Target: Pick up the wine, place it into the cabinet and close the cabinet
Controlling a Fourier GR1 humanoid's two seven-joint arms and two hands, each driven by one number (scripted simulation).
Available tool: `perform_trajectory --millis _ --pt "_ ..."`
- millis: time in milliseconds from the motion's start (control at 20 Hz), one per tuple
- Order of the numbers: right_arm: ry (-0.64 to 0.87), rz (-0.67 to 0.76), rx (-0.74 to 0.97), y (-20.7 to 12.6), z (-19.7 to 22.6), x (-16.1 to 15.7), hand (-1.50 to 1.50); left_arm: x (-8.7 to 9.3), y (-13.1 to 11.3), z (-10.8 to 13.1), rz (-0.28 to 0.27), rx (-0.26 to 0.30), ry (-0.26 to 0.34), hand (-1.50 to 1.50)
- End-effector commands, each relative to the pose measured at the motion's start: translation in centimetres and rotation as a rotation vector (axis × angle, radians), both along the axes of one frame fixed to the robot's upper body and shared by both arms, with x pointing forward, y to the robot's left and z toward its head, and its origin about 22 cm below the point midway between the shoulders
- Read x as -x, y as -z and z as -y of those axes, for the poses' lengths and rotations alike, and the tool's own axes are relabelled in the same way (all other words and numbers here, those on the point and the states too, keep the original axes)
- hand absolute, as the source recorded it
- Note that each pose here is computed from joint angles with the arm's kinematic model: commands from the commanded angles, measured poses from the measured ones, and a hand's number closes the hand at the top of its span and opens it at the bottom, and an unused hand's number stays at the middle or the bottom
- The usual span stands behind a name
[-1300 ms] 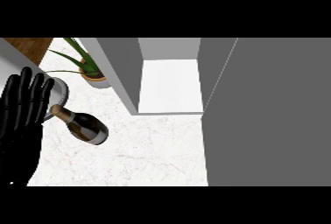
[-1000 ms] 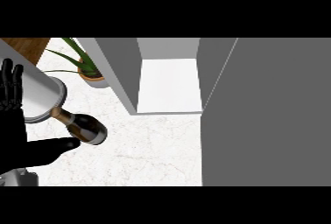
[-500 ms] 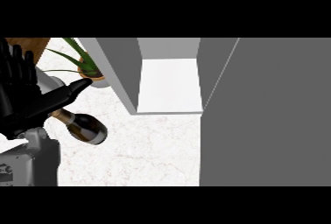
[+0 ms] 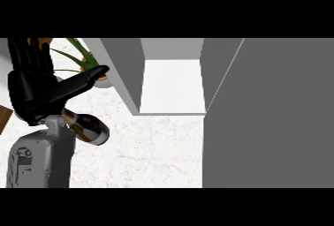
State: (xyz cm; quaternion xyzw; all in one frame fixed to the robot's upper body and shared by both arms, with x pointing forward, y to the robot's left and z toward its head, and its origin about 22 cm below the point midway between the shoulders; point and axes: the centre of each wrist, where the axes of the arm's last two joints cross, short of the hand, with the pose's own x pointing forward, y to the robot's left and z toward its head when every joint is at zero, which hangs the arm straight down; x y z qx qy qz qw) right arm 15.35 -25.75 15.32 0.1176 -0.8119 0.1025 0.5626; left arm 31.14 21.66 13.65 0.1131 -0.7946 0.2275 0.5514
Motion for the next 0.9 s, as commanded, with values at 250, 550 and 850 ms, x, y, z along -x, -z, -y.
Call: perform_trajectory --millis 250,550,850 --pt "-0.003 0.000 0.022 -1.9 0.4 -1.3 -1.50 1.4 0.0 -0.6 -0.020 0.008 -0.002 -1.50" --pt "-0.013 -0.017 0.006 -2.3 -0.2 -0.7 -1.50 0.9 1.0 1.5 -0.015 -0.004 -0.027 -1.50" --pt "-0.012 -0.019 0.008 -1.8 -0.6 -0.6 -1.50 4.0 2.2 1.2 -0.067 0.003 -0.076 -1.50"
